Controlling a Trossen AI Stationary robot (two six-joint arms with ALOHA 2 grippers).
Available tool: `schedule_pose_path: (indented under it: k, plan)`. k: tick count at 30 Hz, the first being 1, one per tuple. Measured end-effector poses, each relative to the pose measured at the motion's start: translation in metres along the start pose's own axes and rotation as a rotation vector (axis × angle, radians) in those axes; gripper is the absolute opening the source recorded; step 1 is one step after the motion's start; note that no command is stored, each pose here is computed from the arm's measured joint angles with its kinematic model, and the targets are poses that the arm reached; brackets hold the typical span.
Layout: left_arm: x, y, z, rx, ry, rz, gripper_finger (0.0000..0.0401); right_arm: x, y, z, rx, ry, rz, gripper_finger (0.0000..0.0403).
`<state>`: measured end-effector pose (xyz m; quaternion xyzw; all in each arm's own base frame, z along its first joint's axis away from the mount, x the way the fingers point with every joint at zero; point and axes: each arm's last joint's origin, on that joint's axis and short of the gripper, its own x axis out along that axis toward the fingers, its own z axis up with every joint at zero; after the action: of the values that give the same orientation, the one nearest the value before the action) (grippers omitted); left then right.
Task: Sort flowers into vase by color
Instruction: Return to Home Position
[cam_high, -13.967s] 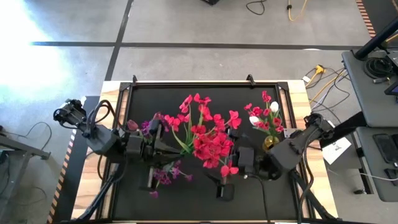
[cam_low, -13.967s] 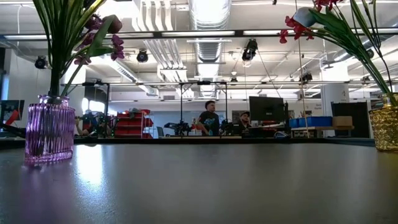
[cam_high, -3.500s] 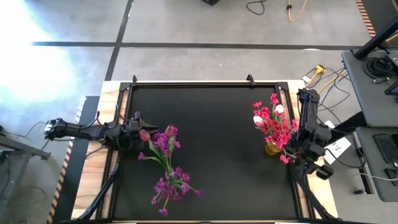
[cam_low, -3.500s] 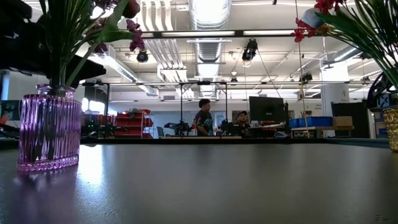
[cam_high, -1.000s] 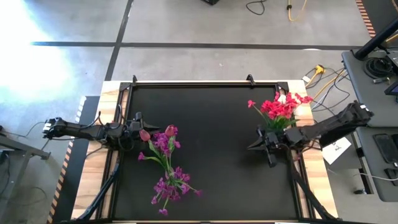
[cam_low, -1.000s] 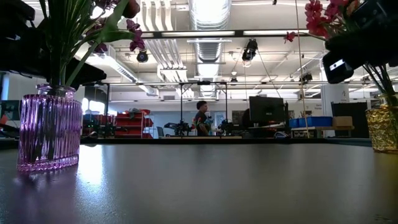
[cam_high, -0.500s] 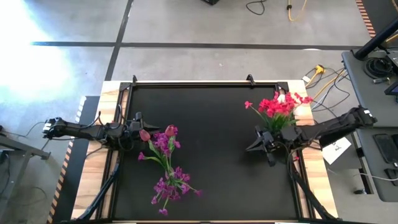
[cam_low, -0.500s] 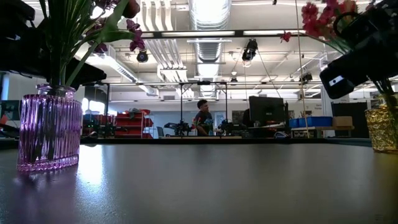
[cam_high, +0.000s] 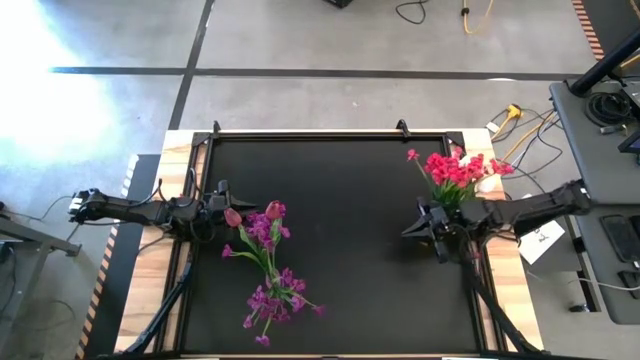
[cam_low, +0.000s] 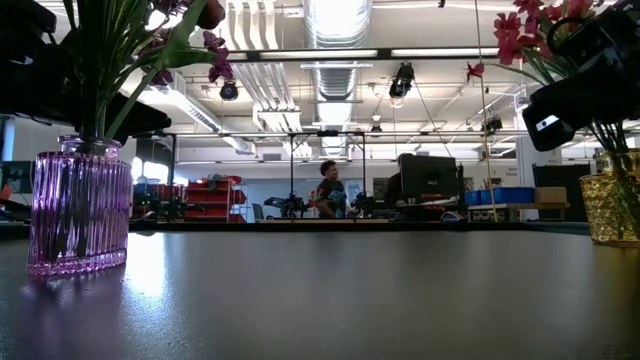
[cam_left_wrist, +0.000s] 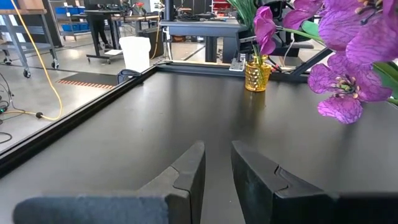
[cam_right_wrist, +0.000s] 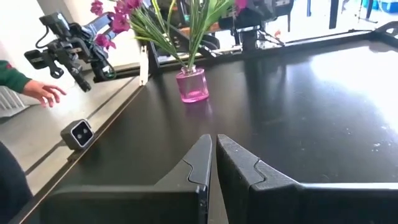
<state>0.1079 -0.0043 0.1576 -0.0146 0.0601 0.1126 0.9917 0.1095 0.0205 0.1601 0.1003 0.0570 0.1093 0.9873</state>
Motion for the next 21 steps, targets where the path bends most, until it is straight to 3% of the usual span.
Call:
schedule_pose_path:
  k: [21]
  plan:
    - [0.0,0.0,0.0,0.0,0.0,0.0,0.0064,-0.0083,0.0008,0.0012,-0.124,-0.034,0.004,0.0018]
